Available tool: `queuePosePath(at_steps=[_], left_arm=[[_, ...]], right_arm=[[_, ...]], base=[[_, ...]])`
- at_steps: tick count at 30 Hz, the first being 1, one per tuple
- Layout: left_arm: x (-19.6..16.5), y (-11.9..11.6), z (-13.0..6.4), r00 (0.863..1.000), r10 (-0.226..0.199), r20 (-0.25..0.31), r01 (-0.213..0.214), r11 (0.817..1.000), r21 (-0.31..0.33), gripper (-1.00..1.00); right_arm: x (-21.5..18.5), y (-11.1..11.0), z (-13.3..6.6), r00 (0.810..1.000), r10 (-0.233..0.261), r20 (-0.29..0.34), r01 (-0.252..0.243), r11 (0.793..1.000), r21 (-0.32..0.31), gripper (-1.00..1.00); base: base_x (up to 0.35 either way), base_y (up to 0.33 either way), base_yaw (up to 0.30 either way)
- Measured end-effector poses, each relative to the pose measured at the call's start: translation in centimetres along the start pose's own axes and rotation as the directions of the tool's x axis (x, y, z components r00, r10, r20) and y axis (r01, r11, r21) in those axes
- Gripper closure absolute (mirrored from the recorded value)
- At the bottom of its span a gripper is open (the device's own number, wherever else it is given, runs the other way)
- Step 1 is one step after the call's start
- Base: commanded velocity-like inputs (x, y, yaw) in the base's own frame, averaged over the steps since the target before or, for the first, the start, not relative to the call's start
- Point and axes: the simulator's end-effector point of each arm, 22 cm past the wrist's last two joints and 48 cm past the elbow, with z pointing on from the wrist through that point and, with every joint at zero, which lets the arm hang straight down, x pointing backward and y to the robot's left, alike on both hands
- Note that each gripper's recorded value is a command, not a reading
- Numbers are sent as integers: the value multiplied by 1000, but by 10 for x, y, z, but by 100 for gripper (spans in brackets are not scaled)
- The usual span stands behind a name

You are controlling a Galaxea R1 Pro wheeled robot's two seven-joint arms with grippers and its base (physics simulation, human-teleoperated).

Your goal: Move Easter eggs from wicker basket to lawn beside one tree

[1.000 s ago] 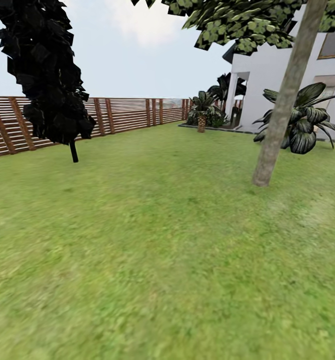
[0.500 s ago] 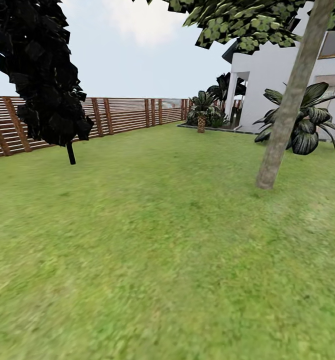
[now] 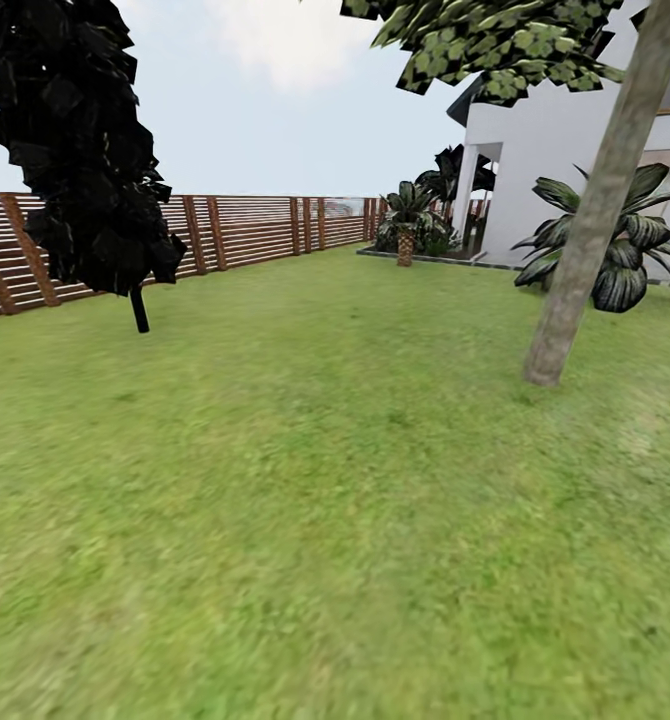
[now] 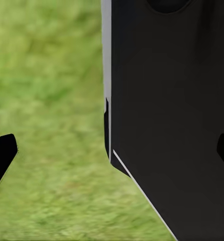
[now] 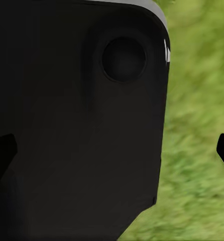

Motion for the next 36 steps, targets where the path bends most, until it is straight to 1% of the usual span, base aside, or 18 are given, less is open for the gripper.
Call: queuePosePath(at_steps=[36], left_arm=[[0,0,0,1000,0,0,0,1000,0,-100]], right_arm=[[0,0,0,1000,0,0,0,1000,0,-100]], base=[[324,107,0]])
